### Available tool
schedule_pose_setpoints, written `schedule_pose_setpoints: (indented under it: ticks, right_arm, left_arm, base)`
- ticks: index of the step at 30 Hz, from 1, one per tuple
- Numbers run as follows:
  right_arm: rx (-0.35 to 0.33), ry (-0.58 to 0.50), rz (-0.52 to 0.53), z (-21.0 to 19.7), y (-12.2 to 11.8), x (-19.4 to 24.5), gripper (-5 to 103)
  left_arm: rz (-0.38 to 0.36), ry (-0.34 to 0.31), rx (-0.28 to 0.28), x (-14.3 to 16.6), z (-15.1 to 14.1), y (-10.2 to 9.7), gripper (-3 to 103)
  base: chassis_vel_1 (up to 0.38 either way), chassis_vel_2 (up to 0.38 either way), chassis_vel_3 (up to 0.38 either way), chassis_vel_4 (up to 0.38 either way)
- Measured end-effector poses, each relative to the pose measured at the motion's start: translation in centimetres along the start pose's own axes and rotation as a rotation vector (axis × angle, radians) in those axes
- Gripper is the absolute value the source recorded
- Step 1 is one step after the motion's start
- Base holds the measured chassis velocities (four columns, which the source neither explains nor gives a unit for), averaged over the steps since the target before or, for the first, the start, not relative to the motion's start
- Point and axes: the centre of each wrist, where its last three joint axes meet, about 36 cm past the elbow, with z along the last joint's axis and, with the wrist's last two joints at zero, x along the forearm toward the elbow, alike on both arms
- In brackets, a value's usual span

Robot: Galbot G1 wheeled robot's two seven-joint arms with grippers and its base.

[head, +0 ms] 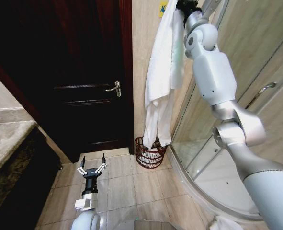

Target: Discard the used towel into the hamper.

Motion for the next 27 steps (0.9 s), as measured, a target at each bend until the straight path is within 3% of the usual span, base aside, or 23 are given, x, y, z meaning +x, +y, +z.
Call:
schedule_pose_setpoints:
  ticks: [10,20,27]
  right_arm:
    - [0.0,-0.033,0.007,-3.8,0.5,-2.1,2]
    - [-0.011,-0.021,0.016,-3.7,0.9,-2.7,2]
    - [-0.035,-0.034,0.004,-4.6,3.4,-4.1,2]
  left_arm:
    - [0.011,0.001,0.011,-0.1,0.1,-0.6,100]
    - [0.01,0.0,0.01,0.1,0.4,-0.5,100]
    - [0.006,-0.001,0.008,0.4,0.4,-0.4,100]
  base:
    - [0.0,0.0,0.0,0.0]
    - [0.0,0.0,0.0,0.0]
    - [0.0,0.0,0.0,0.0]
